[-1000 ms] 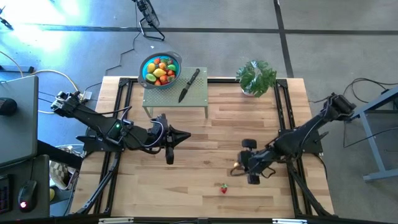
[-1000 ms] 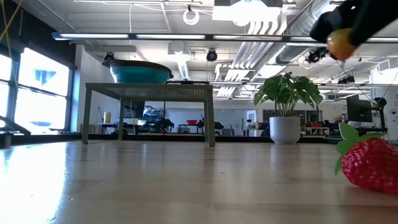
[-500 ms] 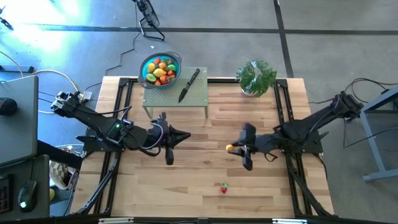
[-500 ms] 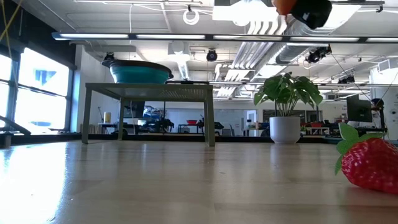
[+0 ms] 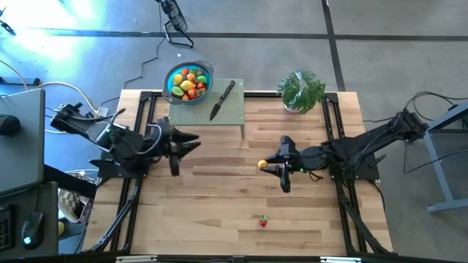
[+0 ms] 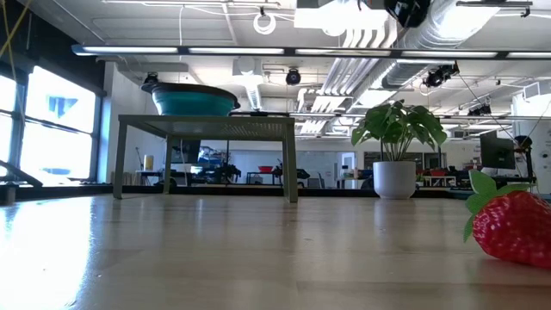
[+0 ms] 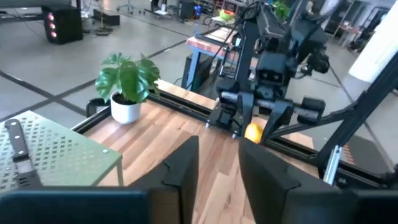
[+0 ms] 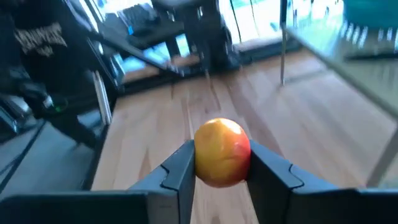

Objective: Pick & Place Fruit
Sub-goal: Put the orange pear into the strainer bowl on the shelf

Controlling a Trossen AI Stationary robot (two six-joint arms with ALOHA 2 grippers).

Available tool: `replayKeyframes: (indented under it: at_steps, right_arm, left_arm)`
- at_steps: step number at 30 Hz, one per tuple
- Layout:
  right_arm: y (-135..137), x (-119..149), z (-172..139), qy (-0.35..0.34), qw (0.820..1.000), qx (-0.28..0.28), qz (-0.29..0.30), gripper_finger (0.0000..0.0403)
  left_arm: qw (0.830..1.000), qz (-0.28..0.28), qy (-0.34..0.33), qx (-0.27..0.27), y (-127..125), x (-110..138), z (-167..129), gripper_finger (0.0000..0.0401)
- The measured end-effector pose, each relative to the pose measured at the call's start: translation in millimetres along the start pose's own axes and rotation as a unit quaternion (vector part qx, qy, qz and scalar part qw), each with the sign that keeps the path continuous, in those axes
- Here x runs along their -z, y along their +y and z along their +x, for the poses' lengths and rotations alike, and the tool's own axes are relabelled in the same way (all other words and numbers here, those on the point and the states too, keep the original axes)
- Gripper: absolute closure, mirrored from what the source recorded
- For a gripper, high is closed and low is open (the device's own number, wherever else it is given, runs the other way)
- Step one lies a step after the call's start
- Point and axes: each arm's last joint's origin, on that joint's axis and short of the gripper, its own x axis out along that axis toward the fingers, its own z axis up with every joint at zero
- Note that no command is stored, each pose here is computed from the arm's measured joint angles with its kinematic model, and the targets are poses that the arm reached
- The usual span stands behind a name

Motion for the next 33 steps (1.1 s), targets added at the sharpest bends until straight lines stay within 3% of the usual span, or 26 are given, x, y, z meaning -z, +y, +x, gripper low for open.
replayKeyframes:
  at_steps: [5, 10, 16, 21, 27, 29, 33]
  right_arm:
    - [-3.5, -14.0, 1.9, -0.058, 0.998, -0.005, -0.008, 0.0290]
    - [-8.1, -24.5, 2.9, -0.098, 0.995, -0.008, -0.014, 0.0290]
    - [-13.6, -38.5, 2.5, -0.155, 0.987, -0.008, -0.043, 0.0291]
    - [-18.9, -47.5, 1.7, -0.192, 0.979, 0.005, -0.074, 0.0290]
    - [-24.5, -48.7, 6.5, -0.191, 0.977, 0.007, -0.094, 0.0291]
    - [-26.1, -47.9, 8.9, -0.184, 0.978, 0.000, -0.096, 0.0291]
    - [-26.5, -45.5, 16.2, -0.176, 0.979, -0.008, -0.100, 0.0289]
  left_arm:
    - [0.999, 0.037, 0.015, -0.002, 3.7, 1.9, -3.1, 0.0266]
    - [0.996, 0.082, 0.039, -0.007, 4.8, 8.0, -1.7, 0.0262]
    - [0.999, 0.021, 0.044, -0.014, 3.4, 10.4, 1.0, 0.0262]
    - [0.996, -0.046, 0.036, -0.066, 3.7, 16.4, 16.2, 0.0262]
    - [0.986, -0.125, 0.043, -0.098, 21.5, 42.4, 39.1, 0.0278]
    - [0.985, -0.147, 0.039, -0.079, 26.6, 54.4, 49.8, 0.0290]
    - [0.982, -0.187, -0.019, 0.022, 27.2, 62.2, 62.5, 0.0320]
